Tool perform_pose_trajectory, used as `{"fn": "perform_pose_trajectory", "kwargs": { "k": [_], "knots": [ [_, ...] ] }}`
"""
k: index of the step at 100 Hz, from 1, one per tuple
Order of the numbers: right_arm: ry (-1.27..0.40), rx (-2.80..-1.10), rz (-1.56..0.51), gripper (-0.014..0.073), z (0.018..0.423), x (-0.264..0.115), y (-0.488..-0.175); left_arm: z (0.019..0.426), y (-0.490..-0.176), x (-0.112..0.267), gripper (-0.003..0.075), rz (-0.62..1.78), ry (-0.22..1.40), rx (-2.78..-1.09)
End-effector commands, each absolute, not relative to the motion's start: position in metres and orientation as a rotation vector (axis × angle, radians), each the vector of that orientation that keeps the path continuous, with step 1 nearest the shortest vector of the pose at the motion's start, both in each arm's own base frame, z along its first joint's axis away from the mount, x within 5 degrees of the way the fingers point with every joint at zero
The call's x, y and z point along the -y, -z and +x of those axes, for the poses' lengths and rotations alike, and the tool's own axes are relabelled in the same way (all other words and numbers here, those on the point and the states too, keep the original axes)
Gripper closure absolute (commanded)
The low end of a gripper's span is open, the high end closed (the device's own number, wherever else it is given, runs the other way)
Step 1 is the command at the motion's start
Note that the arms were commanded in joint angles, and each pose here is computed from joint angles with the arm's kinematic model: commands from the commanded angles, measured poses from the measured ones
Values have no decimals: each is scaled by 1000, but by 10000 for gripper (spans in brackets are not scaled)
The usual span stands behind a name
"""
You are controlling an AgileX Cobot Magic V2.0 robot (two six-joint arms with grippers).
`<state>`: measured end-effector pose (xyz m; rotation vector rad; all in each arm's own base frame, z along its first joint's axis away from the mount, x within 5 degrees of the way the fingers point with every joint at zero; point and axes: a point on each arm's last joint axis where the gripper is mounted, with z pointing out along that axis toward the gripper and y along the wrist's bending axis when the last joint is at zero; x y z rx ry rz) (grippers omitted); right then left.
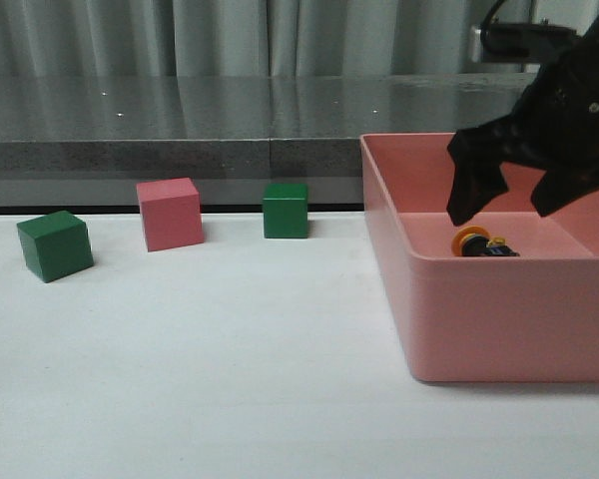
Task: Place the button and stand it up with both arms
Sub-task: 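Grasp the yellow-capped button in the pink bin with the right gripper and lift, then carry the button out of the bin toward the cubes and lower it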
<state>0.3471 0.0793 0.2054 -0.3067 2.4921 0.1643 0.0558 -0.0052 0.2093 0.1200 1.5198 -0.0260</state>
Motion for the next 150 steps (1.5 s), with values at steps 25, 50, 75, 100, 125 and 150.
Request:
{"fn": "perform_pose_trajectory", "kwargs": {
  "k": [25,50,75,100,125,150],
  "knots": [
    [-146,-2449,-309,179,364,-81,-197,55,-202,6,740,113,49,-1460],
    [-163,-2499,-330,616,366,-83,-206,55,-202,6,740,113,49,-1460],
    [-177,-2411,-486,611,368,-96,-279,55,-202,6,740,113,49,-1460],
    [-202,-2167,-924,611,357,-151,-354,55,-202,6,740,113,49,-1460],
    [-287,-1831,-1448,611,351,-221,-341,55,-202,6,740,113,49,-1460],
    [-300,-1709,-1769,611,354,-275,-269,55,-202,6,740,113,49,-1460]
  ]
}}
